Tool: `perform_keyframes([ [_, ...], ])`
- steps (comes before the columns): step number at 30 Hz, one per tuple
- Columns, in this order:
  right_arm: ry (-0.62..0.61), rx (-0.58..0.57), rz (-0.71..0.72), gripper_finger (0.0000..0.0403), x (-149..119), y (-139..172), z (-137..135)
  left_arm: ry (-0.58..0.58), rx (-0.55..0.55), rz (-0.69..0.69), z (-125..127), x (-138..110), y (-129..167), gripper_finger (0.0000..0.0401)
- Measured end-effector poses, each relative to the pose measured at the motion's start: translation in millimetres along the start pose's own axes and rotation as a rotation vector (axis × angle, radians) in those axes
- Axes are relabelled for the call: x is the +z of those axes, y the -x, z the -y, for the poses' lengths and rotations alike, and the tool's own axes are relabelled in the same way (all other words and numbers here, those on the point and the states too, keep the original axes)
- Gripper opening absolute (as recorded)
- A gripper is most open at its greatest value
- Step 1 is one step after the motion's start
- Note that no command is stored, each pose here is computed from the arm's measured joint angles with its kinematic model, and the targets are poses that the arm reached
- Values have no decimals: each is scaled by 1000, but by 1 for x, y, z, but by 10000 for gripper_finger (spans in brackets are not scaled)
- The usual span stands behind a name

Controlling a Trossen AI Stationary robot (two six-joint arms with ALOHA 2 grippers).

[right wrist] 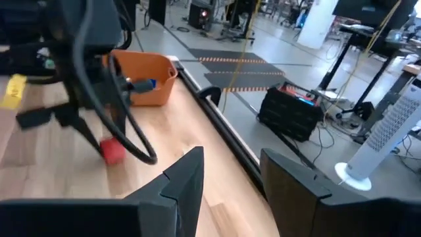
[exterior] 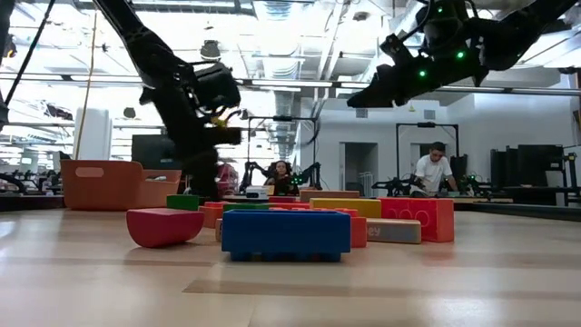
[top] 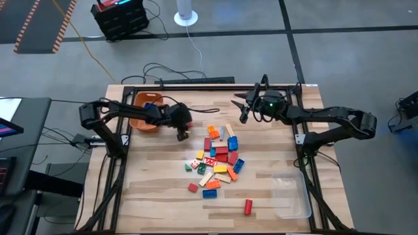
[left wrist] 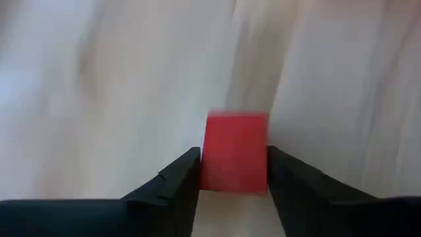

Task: Sort blocks by size
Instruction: Move the small red wooden block to the top left of the table, then remove the small blue game piece from the orange bin

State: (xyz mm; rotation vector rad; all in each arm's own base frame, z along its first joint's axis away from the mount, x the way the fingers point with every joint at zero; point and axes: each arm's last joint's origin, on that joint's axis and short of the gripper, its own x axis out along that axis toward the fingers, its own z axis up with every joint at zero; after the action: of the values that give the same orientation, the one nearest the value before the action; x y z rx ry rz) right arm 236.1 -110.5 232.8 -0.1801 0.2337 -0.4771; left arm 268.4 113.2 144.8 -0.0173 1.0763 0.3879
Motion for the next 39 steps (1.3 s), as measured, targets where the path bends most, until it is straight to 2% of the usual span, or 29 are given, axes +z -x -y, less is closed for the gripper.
perform_keyframes([
  [2,3,19,-19,179,-1,0,-4,5,7,-60,0,-1,12,200],
  [4,6,43,-42,179,-3,0,-10,-6,38,-59,-3,7,31,226],
  [8,-13,103,-81,179,-6,2,-24,-86,129,-180,-8,7,63,259],
  [11,-26,146,-86,179,-5,4,-35,-104,155,-209,-11,13,88,264],
  [17,-34,232,-70,179,0,10,-58,-10,219,-330,-36,17,117,258],
  [19,-29,259,-64,179,1,12,-65,56,219,-376,-49,12,119,255],
  [24,-36,321,-53,179,4,17,-81,416,91,-511,-87,-18,118,250],
  [27,-36,355,-48,179,6,21,-90,562,66,-578,-101,-32,122,250],
  [33,-40,411,-12,179,10,28,-105,730,104,-619,-106,-39,125,250],
  [39,-38,444,15,179,14,33,-113,782,153,-599,-107,-36,118,251],
])
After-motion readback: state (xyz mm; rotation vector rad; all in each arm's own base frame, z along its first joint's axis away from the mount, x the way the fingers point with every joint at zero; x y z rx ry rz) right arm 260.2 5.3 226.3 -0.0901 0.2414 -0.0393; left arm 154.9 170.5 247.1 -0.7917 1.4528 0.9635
